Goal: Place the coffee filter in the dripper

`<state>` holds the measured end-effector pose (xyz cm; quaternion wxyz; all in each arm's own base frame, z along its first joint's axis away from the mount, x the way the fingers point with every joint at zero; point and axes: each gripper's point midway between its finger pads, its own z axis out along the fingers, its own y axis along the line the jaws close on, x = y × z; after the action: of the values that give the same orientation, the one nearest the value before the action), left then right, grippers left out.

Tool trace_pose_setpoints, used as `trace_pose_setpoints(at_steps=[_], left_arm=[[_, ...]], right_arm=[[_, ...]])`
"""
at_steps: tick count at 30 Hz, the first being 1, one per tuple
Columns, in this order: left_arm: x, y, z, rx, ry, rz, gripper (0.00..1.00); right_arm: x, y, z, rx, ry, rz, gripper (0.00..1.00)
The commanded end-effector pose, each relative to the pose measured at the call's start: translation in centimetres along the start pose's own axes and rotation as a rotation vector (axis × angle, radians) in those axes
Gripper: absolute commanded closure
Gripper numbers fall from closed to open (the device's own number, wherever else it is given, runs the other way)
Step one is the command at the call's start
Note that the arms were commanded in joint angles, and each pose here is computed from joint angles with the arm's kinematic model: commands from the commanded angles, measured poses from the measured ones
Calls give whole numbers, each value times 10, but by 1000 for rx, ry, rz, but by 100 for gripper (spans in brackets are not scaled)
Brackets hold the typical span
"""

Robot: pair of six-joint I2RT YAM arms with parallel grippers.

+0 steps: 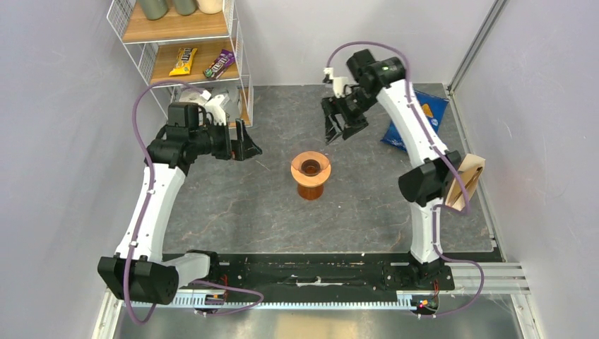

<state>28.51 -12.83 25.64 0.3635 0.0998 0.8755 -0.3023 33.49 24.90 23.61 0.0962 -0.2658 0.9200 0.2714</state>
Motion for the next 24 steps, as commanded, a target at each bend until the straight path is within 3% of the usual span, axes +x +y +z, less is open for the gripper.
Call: trace_pose_setpoints(at_steps=[1, 3, 6, 10, 16, 24], left_arm=[[-27, -27, -19, 101, -25, 151, 0], [-30, -33, -22, 130, 18, 164, 0], [-23, -54, -19, 263, 107, 118, 0], [10, -75, 7, 310, 234, 116, 1], [23, -88, 31, 377, 312, -48, 24], [24, -87, 51, 372, 353, -113, 31]], right_arm=[[-10, 18, -77, -10, -257, -168, 10], [-16, 22, -88, 12, -340, -271, 3], [-17, 34, -94, -26, -422, -346, 3], [0, 43, -72, -158, -358, -280, 3], [14, 26, -34, -188, -216, -108, 16], [17, 21, -16, -220, -185, -23, 29]])
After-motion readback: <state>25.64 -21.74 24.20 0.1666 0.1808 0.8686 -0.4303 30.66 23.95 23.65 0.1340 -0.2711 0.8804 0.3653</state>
